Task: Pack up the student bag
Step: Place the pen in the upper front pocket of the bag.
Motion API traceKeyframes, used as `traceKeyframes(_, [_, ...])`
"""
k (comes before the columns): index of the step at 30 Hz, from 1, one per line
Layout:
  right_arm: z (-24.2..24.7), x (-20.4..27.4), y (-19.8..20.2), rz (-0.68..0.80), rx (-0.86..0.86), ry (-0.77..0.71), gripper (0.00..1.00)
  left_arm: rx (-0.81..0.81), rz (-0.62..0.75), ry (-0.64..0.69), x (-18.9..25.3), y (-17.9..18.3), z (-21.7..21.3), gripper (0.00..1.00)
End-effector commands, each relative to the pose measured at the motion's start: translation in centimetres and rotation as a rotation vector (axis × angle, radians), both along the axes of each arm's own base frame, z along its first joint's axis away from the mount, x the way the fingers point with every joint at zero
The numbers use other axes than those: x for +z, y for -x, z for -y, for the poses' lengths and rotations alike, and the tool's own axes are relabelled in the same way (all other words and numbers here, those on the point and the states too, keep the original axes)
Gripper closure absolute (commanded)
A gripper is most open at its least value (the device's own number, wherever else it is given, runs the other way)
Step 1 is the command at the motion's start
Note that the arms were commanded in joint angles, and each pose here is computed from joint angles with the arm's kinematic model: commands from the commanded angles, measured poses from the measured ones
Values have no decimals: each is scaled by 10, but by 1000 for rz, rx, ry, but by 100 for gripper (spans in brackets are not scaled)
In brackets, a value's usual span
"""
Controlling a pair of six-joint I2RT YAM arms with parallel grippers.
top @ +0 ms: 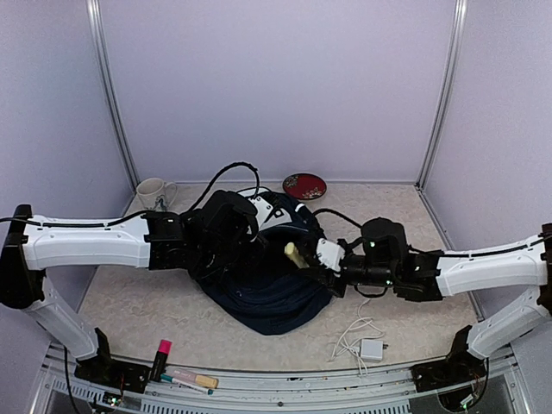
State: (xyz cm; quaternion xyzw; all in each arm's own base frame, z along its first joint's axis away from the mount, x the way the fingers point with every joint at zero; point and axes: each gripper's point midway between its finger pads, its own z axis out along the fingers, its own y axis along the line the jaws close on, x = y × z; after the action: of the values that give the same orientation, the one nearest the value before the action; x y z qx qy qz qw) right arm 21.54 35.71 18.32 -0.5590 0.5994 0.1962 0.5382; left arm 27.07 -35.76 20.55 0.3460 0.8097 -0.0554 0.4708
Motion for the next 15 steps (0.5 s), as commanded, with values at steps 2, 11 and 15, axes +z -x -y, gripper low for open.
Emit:
traceKeyframes(2, [-23, 4, -45, 588, -38, 296, 100, 25, 88, 103, 38, -4, 3, 100])
traceKeyframes(11, [-38, -31, -96, 719, -120, 531, 100, 4, 103, 135, 52, 5, -2, 100])
traceKeyframes(15, [-32, -55, -111, 761, -163, 661, 83, 4, 103, 132, 50, 5, -3, 100])
